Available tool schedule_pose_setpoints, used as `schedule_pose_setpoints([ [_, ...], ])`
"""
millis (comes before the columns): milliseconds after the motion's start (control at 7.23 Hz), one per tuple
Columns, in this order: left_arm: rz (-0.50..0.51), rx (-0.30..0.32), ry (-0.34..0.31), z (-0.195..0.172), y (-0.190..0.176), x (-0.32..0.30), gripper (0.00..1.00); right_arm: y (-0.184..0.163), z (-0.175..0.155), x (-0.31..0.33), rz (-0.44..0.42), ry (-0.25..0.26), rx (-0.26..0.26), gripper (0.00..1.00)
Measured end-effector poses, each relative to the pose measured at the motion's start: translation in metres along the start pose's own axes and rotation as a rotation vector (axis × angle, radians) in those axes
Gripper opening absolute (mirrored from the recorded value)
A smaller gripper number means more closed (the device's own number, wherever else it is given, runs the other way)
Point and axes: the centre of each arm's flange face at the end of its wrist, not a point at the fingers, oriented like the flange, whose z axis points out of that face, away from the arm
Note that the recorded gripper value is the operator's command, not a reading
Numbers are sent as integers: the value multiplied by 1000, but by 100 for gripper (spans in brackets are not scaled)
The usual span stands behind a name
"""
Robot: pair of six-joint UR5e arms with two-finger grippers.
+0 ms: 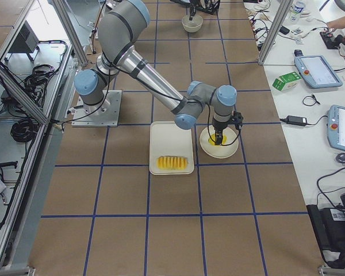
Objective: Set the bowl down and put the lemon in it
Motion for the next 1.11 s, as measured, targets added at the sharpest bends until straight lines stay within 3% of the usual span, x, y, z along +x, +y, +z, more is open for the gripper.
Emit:
schedule_pose_setpoints([
  [138,7,18,-3,-10,1,3,0,0,3,0,21,-6,-1,0],
  [415,34,74,-17,-47,8,21,0,0,1,-1,44,-10,-1,0],
  [691,76,120,-32,-77,21,55,0,3,-23,-2,47,-4,9,0],
  [968,107,123,-35,-74,32,123,0,15,-64,-9,42,-11,-3,0],
  [1106,62,121,-32,-66,40,175,0,23,-88,-16,37,-18,-15,0],
])
